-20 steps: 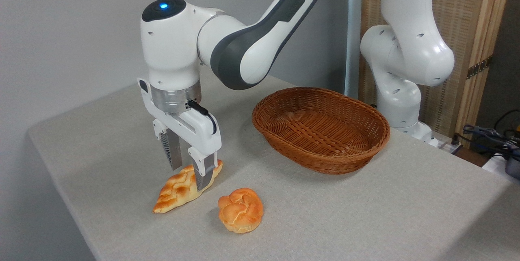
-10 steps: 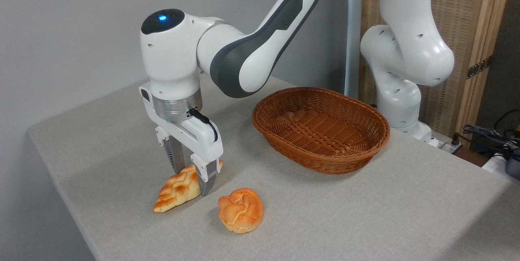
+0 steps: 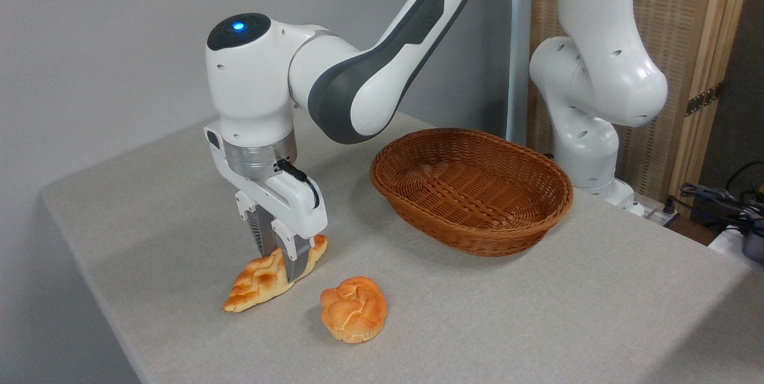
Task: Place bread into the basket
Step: 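Lift the braided roll and carry it over the wicker basket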
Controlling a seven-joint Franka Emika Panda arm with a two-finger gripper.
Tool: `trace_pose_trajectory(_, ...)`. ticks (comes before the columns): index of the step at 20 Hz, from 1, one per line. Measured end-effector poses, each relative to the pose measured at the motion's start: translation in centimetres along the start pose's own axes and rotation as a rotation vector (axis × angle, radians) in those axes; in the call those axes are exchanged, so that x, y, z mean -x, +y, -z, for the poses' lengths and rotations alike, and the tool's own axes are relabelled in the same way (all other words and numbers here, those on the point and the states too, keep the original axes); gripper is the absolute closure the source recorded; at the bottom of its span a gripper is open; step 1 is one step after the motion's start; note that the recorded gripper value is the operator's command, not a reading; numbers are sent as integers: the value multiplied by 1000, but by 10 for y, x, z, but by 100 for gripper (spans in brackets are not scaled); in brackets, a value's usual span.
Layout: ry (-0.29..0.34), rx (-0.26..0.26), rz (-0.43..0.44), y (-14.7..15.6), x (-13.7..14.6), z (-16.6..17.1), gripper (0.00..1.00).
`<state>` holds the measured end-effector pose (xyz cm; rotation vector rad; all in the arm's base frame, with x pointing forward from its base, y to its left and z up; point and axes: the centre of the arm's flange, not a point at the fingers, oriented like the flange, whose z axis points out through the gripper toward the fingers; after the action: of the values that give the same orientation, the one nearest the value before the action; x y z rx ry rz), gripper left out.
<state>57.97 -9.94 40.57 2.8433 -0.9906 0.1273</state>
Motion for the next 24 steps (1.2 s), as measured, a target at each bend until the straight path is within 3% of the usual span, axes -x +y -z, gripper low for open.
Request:
trace_pose_trajectory(8,6,-3,-1,0,-1,4,59)
trace_pose_trajectory(13,-26,29,-14,13,6,43,58)
trace_pose_trajectory(21,-147,139,-142,54,68,137,56)
trace_pose_trajectory(24,-172,152,-165,65,103,159,55)
